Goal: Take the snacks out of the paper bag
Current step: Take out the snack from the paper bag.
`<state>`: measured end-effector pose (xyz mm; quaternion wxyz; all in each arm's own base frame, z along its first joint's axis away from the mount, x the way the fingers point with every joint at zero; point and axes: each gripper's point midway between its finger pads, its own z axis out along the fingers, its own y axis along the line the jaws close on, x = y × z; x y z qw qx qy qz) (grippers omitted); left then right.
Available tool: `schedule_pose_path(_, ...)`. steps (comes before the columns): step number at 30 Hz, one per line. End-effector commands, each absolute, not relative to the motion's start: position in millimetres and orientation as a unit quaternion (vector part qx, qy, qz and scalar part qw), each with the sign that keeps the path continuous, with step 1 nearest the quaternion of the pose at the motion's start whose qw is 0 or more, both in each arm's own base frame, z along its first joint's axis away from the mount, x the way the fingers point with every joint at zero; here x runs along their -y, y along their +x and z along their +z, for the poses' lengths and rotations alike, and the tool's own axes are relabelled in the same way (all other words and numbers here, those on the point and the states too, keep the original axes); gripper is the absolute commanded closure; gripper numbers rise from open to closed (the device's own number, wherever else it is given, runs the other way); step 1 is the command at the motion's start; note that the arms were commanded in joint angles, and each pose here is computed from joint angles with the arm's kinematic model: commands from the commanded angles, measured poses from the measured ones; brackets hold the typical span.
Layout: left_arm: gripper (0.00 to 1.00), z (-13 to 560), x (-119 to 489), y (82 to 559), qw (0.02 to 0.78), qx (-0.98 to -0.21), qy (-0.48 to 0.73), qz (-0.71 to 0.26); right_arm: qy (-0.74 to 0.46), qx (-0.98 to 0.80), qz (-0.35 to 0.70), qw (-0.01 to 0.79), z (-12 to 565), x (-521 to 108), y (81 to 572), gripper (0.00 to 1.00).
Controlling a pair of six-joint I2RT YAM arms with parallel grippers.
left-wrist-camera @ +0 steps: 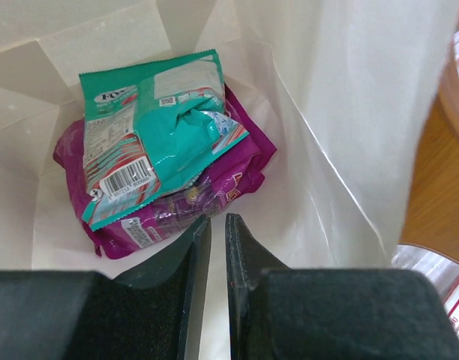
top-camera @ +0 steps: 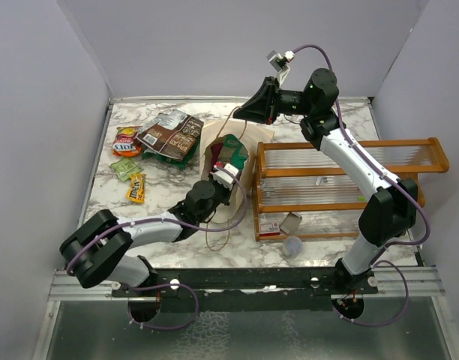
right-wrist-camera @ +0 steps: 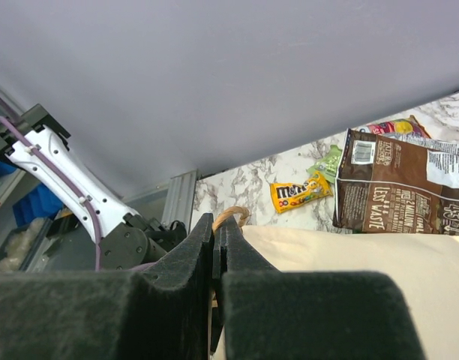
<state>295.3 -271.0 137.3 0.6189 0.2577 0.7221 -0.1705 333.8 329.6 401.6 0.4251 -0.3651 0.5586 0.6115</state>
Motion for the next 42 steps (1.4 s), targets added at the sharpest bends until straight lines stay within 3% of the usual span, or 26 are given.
schedule_pose_path(1,0.83,147.4,288.6,304.5,0.623,-0.720,0.231,-0.200,-0.367,-0.543,0.607,0.450,420.7,-327.8,328.3,0.99)
schedule_pose_path(17,0.83,134.7,265.5,349.9,0.611,-0.758,0.150,-0.172,-0.369,-0.542,0.603,0.454,425.7,-327.2,325.6,0.99)
schedule_pose_path(19,0.78,135.2,265.9,356.1,0.612,-0.760,0.152,-0.161,-0.368,-0.542,0.603,0.455,426.3,-327.2,325.5,0.99)
schedule_pose_path(23,0.55,136.8,263.4,368.5,0.618,-0.760,0.141,-0.142,-0.369,-0.541,0.603,0.455,428.1,-327.5,324.6,0.99)
schedule_pose_path(27,0.42,135.0,262.5,375.1,0.619,-0.762,0.140,-0.129,-0.371,-0.541,0.601,0.456,430.0,-327.5,323.3,0.99)
schedule_pose_path(35,0.34,114.7,256.8,382.9,0.615,-0.766,0.156,-0.100,-0.373,-0.540,0.602,0.456,431.9,-328.6,321.5,0.99)
schedule_pose_path(42,0.38,91.8,264.7,394.5,0.598,-0.777,0.180,-0.079,-0.372,-0.540,0.602,0.455,431.5,-329.3,321.4,0.99)
